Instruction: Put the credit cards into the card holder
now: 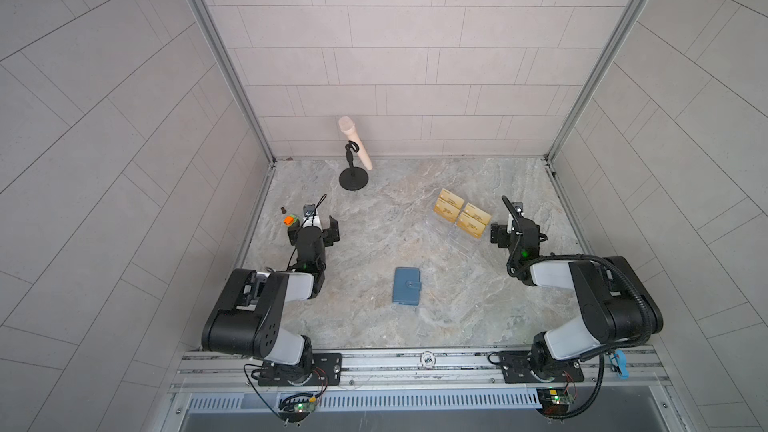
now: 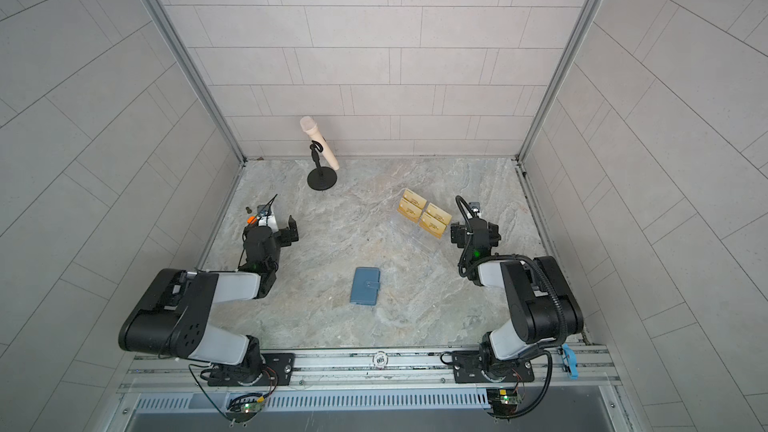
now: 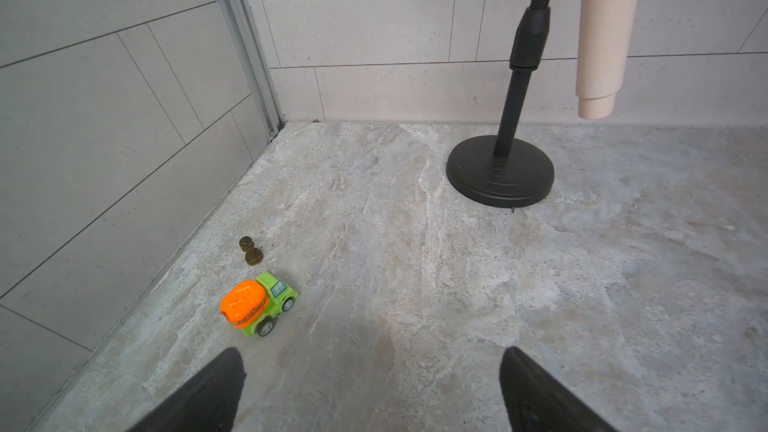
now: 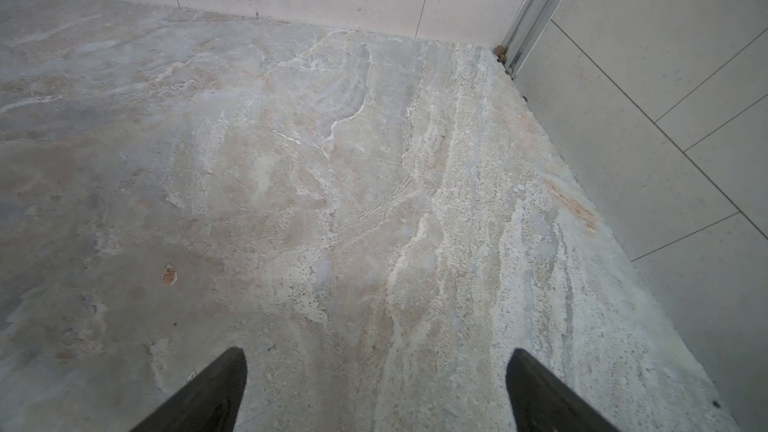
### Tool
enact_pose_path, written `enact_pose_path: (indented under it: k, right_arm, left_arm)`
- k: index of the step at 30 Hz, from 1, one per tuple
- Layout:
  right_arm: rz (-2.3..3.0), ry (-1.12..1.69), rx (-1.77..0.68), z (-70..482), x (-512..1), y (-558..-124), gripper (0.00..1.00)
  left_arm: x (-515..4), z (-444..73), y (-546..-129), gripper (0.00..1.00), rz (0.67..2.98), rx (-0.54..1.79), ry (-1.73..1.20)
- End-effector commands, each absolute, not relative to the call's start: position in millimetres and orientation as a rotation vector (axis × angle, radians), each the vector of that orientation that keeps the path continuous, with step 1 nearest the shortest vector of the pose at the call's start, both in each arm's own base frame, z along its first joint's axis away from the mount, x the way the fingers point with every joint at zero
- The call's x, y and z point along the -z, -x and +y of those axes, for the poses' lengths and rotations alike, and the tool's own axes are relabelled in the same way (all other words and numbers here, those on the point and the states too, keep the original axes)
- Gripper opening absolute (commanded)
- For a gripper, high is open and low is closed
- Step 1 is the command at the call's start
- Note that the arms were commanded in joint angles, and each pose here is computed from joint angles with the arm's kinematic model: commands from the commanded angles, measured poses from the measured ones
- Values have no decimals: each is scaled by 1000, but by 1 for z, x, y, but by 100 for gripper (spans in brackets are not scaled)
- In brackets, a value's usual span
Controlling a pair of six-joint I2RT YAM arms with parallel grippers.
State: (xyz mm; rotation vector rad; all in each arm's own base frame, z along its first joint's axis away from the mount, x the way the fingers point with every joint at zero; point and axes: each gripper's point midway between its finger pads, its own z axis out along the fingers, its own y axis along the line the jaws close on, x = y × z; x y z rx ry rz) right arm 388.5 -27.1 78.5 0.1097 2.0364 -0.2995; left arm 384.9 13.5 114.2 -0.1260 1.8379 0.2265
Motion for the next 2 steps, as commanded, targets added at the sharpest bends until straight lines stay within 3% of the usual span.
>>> enact_pose_path:
  k: [1, 2]
  right_arm:
    - [2011, -105, 295, -26, -87, -393, 100]
    - [2011, -102, 295, -26, -87, -393, 100]
  left_arm:
    - [-124, 11, -390, 100, 1813, -207, 108]
    - [-124, 10, -389, 100, 1810, -204, 104]
